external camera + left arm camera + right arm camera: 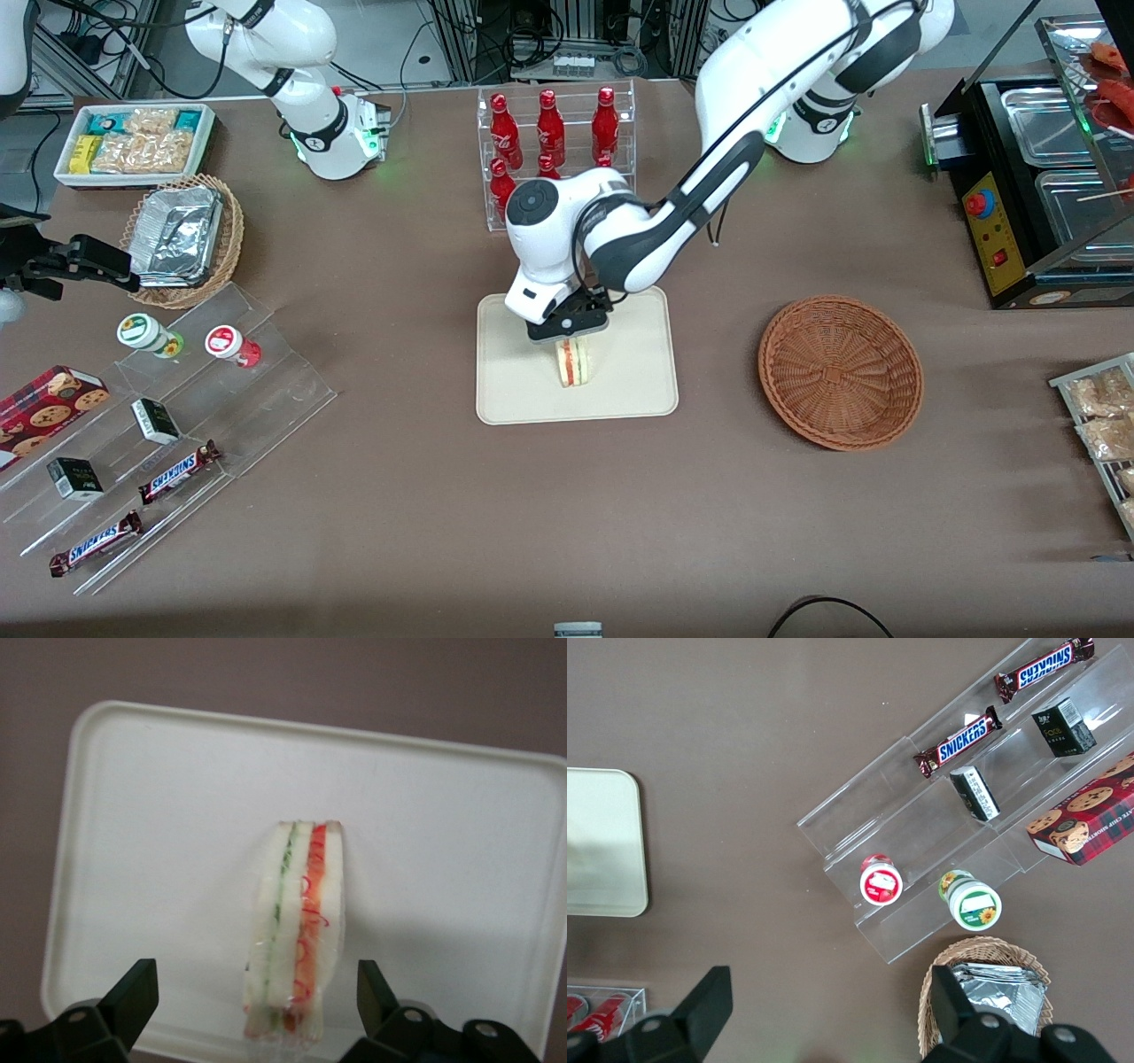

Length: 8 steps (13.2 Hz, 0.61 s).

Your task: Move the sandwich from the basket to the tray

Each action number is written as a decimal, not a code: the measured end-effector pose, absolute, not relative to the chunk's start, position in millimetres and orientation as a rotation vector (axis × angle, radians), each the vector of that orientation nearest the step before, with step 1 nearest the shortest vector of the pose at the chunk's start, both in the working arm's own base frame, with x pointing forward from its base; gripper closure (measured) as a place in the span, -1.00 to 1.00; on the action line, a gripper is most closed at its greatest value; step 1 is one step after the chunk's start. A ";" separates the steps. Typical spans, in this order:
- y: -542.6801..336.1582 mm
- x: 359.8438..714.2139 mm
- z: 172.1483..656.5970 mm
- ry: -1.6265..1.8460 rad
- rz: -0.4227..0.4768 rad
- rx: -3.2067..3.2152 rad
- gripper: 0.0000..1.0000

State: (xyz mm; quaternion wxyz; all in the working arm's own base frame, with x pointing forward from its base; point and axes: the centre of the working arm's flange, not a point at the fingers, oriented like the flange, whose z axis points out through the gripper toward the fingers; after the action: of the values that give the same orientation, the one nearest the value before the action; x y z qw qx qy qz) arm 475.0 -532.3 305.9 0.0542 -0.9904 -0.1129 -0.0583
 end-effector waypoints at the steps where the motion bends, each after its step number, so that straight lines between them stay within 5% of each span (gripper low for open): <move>1: -522.4 483.1 334.4 -0.396 -0.185 -3.003 -0.99; 4: -476.1 507.3 409.4 -0.542 -0.183 -2.982 -0.99; 8: -386.5 539.0 481.5 -0.516 -0.063 -2.969 -0.99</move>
State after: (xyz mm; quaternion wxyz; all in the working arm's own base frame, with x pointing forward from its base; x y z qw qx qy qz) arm 539.0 -386.5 481.5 0.0636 -0.9830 -0.1707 -0.0208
